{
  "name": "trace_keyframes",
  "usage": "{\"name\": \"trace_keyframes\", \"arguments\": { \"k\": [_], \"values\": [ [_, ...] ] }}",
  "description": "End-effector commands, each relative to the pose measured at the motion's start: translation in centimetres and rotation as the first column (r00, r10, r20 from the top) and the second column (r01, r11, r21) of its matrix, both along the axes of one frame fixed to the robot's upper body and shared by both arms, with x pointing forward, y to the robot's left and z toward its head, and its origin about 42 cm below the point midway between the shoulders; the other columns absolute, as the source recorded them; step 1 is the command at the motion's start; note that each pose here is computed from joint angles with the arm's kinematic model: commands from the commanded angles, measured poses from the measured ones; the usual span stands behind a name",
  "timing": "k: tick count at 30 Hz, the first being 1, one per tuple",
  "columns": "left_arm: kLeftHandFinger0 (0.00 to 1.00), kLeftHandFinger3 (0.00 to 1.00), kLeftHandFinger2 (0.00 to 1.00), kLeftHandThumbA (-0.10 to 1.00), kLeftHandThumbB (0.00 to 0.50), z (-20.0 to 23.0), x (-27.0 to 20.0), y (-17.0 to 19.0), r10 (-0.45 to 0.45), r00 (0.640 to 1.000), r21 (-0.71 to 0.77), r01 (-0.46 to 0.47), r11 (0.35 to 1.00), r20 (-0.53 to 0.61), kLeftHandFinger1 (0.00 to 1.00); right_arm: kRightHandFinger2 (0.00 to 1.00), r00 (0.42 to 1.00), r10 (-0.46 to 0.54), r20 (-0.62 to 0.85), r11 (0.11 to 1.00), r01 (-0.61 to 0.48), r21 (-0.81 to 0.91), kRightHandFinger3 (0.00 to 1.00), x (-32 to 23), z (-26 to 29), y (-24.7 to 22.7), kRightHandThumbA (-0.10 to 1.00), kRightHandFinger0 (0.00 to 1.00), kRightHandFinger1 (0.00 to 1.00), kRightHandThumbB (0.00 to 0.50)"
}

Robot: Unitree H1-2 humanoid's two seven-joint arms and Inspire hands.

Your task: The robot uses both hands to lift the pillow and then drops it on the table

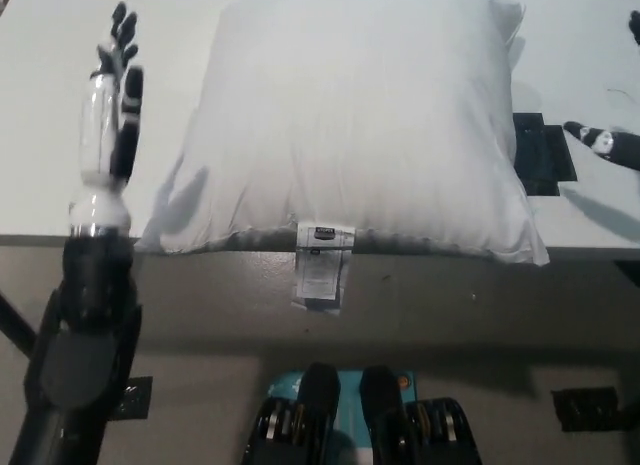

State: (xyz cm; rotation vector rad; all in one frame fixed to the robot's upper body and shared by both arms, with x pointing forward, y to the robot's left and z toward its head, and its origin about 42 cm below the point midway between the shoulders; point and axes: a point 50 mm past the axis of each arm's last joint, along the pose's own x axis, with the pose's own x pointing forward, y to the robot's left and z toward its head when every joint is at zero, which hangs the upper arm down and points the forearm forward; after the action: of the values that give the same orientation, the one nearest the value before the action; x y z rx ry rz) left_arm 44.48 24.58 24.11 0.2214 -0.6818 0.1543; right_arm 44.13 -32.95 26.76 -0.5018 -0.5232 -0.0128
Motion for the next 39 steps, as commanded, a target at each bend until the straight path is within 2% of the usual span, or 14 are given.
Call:
{"name": "trace_keyframes", "arguments": {
  "k": [1,3,4,9,12,13,16,18,20,25,31,32,35,39],
  "values": [
    [1.00,1.00,1.00,1.00,0.023,0.5,-4.9,0.8,-0.012,0.991,-0.106,0.026,0.994,0.131,1.00,1.00,0.994,0.065,0.087,0.993,-0.056,-0.104,1.00,-6.2,3.4,0.2,0.85,1.00,1.00,0.266],
    [1.00,1.00,1.00,1.00,0.026,-0.3,-5.9,0.8,-0.003,0.993,-0.126,0.018,0.992,0.119,1.00,1.00,0.994,0.082,0.072,0.989,-0.072,-0.126,1.00,-7.5,3.0,0.2,0.87,1.00,1.00,0.274],
    [1.00,1.00,1.00,1.00,0.015,-2.2,-8.1,1.0,0.006,0.996,-0.193,0.011,0.981,0.086,1.00,1.00,0.994,0.106,0.032,0.979,-0.098,-0.181,1.00,-9.9,1.1,0.5,0.94,1.00,1.00,0.286],
    [1.00,1.00,1.00,1.00,0.001,-5.8,-11.9,1.9,0.033,0.999,-0.206,-0.033,0.978,-0.004,1.00,1.00,0.990,0.128,-0.066,0.965,-0.140,-0.222,1.00,-13.8,-2.7,1.8,1.00,1.00,1.00,0.288],
    [1.00,1.00,1.00,1.00,0.029,-7.4,-13.4,2.8,0.067,0.996,-0.188,-0.077,0.979,-0.054,1.00,1.00,0.984,0.132,-0.121,0.968,-0.154,-0.200,1.00,-14.7,-5.0,2.5,1.00,1.00,1.00,0.259],
    [1.00,1.00,1.00,1.00,0.066,-9.1,-14.5,3.3,0.080,0.991,-0.203,-0.101,0.974,-0.109,1.00,1.00,0.980,0.127,-0.153,0.979,-0.149,-0.143,1.00,-15.5,-7.5,2.7,1.00,1.00,1.00,0.188],
    [1.00,1.00,1.00,1.00,0.120,-11.9,-15.4,3.8,0.072,0.975,-0.187,-0.113,0.976,-0.212,1.00,1.00,0.978,0.103,-0.183,0.990,-0.118,-0.076,1.00,-16.8,-10.8,2.4,1.00,1.00,1.00,0.148],
    [1.00,1.00,1.00,1.00,0.113,-13.3,-16.0,3.5,0.062,0.963,-0.201,-0.117,0.973,-0.262,1.00,1.00,0.976,0.086,-0.201,0.995,-0.096,-0.041,1.00,-17.3,-11.9,2.2,1.00,1.00,1.00,0.142],
    [1.00,1.00,1.00,1.00,0.076,-15.2,-16.7,2.9,0.001,0.948,-0.271,-0.092,0.958,-0.319,1.00,1.00,0.970,0.095,-0.222,0.995,-0.091,0.027,1.00,-17.9,-13.5,2.4,1.00,1.00,1.00,0.136],
    [1.00,1.00,1.00,1.00,0.055,-18.1,-18.2,1.4,-0.052,0.916,-0.347,-0.098,0.933,-0.399,1.00,1.00,0.948,0.131,-0.289,0.990,-0.139,-0.006,1.00,-18.0,-14.1,3.2,1.00,1.00,1.00,0.119],
    [1.00,1.00,1.00,1.00,0.061,-19.3,-17.1,-0.1,-0.112,0.893,-0.349,-0.052,0.936,-0.435,1.00,1.00,0.936,0.095,-0.339,0.989,-0.127,-0.074,1.00,-17.8,-14.5,3.3,1.00,1.00,1.00,0.145],
    [1.00,1.00,1.00,1.00,0.111,-19.1,-16.7,-0.1,-0.105,0.895,-0.327,-0.047,0.944,-0.434,1.00,1.00,0.934,0.088,-0.345,0.989,-0.123,-0.080,1.00,-17.7,-14.6,3.1,1.00,1.00,1.00,0.190],
    [1.00,1.00,1.00,1.00,0.126,-18.9,-16.1,0.0,-0.106,0.896,-0.312,-0.038,0.949,-0.432,1.00,1.00,0.936,0.059,-0.347,0.988,-0.103,-0.111,1.00,-17.5,-14.8,3.2,1.00,1.00,1.00,0.256],
    [1.00,1.00,1.00,1.00,0.121,-18.5,-15.9,-0.2,-0.094,0.899,-0.272,-0.028,0.962,-0.428,1.00,1.00,0.927,0.060,-0.369,0.993,-0.094,-0.073,1.00,-17.1,-14.7,3.4,1.00,1.00,1.00,0.207]
  ]
}}
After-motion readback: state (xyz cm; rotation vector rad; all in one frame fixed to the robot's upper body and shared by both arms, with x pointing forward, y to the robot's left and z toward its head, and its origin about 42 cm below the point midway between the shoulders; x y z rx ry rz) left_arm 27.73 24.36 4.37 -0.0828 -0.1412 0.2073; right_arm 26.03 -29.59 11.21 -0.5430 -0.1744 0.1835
